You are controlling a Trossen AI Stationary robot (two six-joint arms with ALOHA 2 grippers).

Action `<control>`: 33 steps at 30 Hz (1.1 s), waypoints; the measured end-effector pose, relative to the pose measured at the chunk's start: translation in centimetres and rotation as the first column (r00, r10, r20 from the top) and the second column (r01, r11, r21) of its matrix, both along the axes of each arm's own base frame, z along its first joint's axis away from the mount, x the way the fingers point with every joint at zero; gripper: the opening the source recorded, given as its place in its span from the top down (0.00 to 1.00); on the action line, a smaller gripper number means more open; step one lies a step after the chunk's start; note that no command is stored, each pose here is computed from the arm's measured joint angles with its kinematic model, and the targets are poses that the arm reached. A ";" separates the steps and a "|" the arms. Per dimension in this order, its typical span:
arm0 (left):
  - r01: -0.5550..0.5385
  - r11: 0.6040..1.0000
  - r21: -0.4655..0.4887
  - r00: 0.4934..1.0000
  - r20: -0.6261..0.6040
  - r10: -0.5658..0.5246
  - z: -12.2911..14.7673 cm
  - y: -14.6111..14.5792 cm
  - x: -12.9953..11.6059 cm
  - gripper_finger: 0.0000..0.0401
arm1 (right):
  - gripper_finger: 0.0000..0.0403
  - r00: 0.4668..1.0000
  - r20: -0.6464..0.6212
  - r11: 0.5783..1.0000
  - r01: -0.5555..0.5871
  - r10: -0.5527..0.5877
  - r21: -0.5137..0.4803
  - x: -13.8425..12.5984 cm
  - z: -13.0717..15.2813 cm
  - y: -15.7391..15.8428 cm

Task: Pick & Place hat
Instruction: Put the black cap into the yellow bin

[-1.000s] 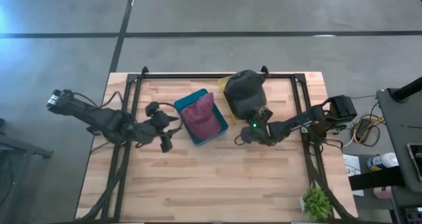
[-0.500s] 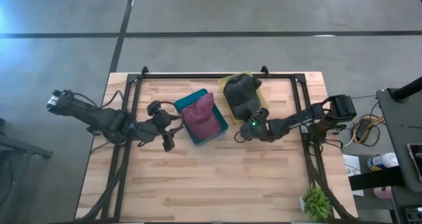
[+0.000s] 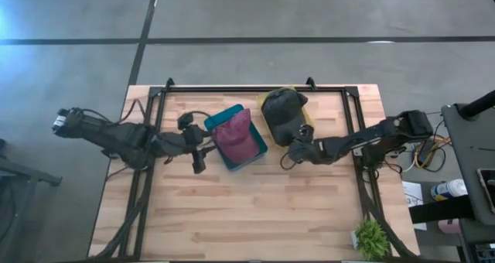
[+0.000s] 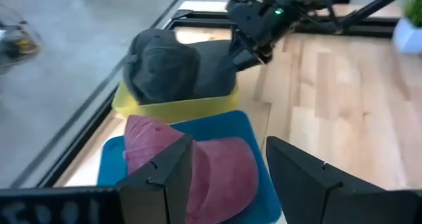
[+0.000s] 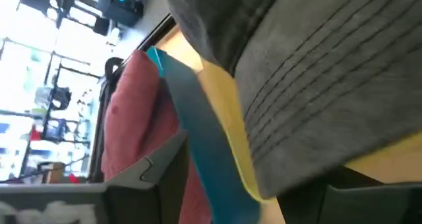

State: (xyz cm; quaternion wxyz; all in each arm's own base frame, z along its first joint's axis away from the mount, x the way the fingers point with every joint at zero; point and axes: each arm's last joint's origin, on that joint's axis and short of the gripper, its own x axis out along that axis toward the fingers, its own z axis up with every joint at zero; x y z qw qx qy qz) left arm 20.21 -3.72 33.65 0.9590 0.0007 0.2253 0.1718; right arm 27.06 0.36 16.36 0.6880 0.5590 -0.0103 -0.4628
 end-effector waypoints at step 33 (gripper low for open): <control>-0.085 0.966 -0.243 0.989 0.099 0.112 -5.4 16.9 10.7 0.54 | 0.55 0.754 -0.657 0.976 -0.147 0.005 -0.162 -7.7 7.6 -14.4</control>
